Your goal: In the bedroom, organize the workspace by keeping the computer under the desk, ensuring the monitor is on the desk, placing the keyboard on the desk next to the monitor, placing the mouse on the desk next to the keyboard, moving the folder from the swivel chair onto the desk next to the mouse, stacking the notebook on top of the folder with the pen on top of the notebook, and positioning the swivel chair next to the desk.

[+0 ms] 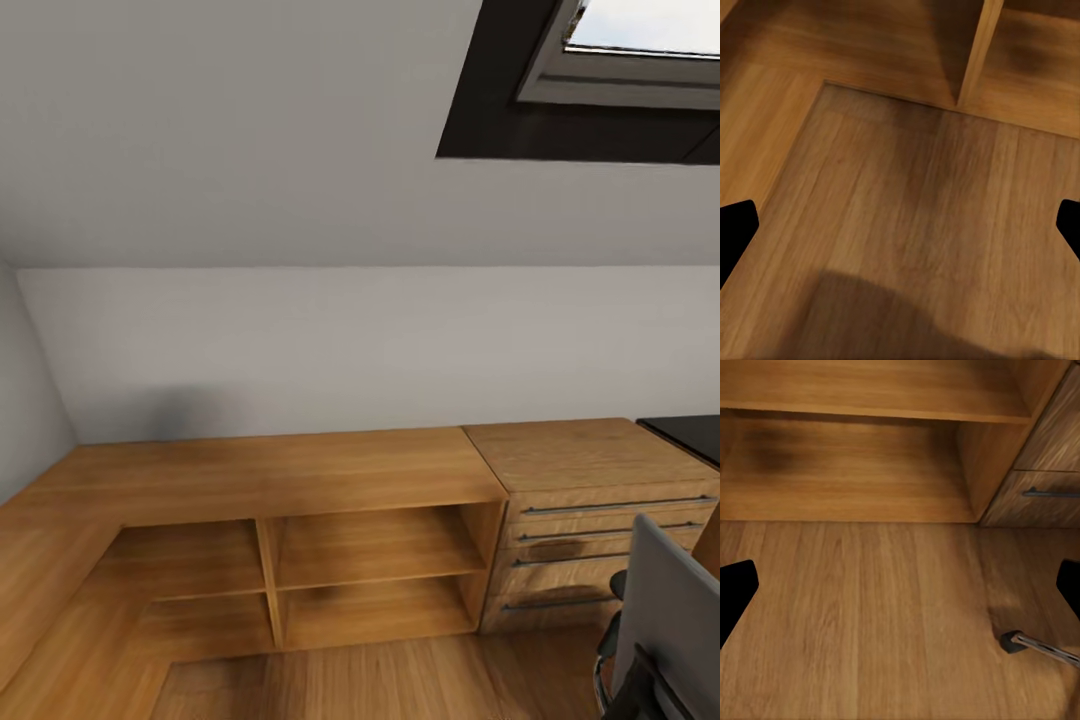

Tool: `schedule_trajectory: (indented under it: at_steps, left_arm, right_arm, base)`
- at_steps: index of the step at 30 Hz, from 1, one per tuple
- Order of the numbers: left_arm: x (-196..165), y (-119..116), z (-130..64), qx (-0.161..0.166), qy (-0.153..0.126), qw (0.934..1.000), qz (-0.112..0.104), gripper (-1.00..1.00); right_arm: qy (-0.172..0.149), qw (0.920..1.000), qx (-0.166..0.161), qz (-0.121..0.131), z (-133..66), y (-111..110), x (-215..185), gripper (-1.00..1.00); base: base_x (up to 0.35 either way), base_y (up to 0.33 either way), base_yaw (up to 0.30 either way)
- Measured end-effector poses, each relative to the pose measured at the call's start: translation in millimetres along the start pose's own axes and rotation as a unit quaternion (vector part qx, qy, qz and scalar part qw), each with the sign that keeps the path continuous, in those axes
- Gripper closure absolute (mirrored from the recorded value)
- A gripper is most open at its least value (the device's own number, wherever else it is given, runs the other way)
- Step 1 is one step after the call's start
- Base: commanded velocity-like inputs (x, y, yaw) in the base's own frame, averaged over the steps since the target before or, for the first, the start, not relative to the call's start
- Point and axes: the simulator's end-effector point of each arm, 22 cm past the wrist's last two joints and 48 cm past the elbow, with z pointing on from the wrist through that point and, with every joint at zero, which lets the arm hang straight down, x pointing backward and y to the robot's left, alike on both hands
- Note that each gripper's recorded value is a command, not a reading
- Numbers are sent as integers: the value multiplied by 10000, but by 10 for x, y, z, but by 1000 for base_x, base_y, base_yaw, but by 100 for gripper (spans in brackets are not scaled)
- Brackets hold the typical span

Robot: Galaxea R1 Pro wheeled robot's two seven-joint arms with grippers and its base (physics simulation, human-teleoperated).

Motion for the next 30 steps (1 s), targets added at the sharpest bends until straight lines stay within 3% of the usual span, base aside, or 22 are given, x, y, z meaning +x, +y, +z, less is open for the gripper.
schedule_trajectory:
  at_steps: [11, 24, 30]
  left_arm:
    - [71, 24, -4, -28, 80, 10000, 27, -100]
    - [162, 31, -13, -37, 192, 9998, 58, -100]
    - [209, 32, -17, -41, 250, 9996, 78, -100]
  right_arm:
    - [90, 10000, -1, 8, -5, 4, 78, -100]
    - [194, 9998, -13, 6, -15, 14, 171, -100]
    - [239, 9997, -23, 4, -15, 20, 210, -100]
  base:
    - [22, 1, 0]
    - [272, 0, 0]
    - [58, 0, -60]
